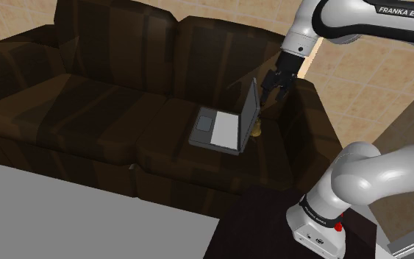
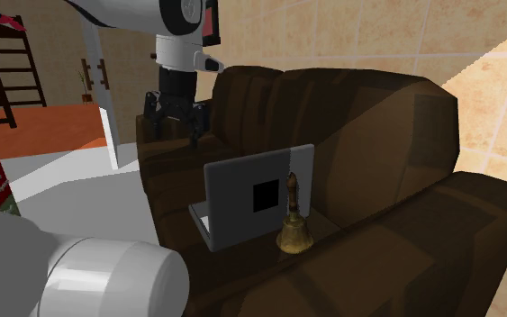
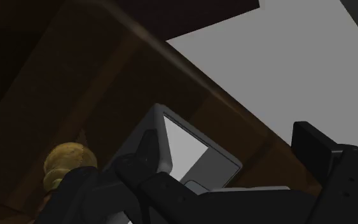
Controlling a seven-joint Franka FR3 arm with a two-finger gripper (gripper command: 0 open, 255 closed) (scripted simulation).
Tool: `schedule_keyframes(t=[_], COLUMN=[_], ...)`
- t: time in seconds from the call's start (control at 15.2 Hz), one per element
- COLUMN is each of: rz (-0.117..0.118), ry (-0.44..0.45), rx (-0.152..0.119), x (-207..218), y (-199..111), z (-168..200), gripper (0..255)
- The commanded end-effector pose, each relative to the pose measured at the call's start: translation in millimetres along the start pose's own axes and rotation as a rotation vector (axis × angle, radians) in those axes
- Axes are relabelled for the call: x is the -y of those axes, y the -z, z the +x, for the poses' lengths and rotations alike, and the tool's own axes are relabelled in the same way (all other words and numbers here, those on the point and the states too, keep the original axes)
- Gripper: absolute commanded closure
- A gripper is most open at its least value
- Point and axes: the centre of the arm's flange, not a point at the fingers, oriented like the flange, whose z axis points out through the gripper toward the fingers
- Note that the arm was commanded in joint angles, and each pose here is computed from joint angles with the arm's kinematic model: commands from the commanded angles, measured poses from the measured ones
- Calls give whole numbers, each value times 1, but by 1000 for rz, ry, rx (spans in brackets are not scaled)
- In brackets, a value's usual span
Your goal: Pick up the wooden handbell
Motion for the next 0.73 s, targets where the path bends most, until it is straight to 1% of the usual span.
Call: schedule_keyframes(t=[0.0, 0.66], rz=[0, -73], ry=[0, -48], rx=[0, 10], x=[0, -90], y=[0, -30], z=[0, 81], gripper=[0, 0])
